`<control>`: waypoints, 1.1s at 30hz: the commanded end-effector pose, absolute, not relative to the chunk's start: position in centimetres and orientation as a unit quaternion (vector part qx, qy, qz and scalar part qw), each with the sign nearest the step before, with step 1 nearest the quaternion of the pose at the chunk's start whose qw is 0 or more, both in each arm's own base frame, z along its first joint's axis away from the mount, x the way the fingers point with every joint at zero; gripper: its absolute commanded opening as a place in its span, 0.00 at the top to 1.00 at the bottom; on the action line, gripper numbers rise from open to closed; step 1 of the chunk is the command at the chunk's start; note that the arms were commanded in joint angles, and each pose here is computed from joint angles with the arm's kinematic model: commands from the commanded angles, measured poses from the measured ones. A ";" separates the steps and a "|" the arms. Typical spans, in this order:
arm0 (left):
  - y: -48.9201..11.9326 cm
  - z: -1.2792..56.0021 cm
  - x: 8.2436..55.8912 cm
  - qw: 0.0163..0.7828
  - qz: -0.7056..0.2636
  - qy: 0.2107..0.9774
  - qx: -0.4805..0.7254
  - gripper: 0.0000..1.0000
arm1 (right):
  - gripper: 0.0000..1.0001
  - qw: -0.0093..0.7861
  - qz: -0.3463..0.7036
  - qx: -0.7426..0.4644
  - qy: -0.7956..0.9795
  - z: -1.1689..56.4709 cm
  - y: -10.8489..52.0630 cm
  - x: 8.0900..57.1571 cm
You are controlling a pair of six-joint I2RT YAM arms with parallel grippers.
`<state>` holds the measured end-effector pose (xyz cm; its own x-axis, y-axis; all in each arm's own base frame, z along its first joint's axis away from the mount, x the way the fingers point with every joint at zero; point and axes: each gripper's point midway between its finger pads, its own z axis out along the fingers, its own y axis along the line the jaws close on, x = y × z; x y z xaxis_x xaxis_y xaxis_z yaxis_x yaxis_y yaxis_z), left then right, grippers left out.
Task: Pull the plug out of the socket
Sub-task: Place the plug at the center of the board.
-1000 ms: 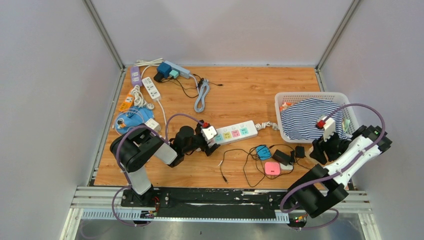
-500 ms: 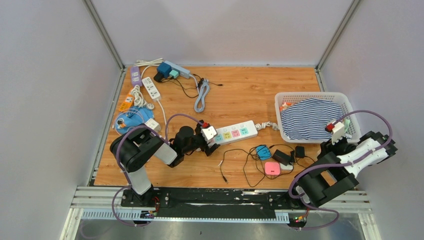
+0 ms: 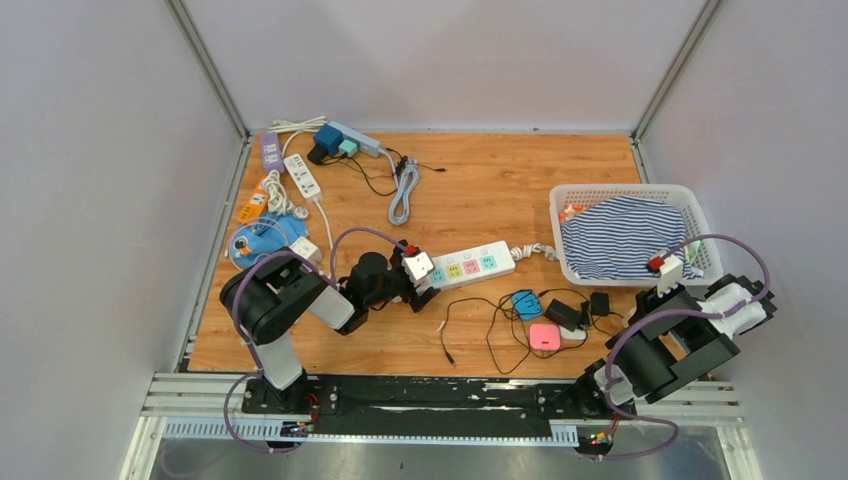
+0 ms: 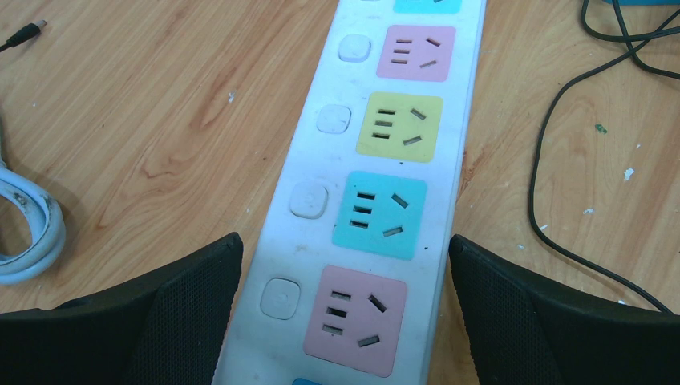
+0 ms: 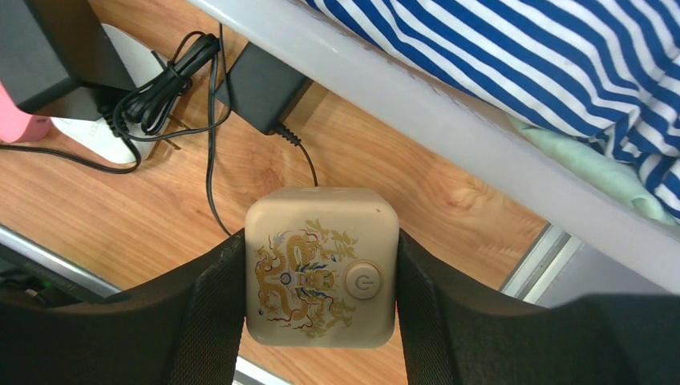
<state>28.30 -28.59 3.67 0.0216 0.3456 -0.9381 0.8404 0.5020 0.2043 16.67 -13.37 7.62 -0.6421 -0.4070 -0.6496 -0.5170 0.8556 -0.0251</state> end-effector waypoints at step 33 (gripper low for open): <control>-28.6 5.0 28.6 0.581 -0.217 0.648 0.442 0.00 | 0.30 0.366 0.120 -0.241 0.891 7.8 -11.6 16.8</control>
<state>28.30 -28.60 3.68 0.0219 0.3453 -0.9382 0.8406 0.5017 0.2043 17.41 -12.42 7.29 -0.6136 -0.3562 -0.7047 -0.5153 0.8569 0.0155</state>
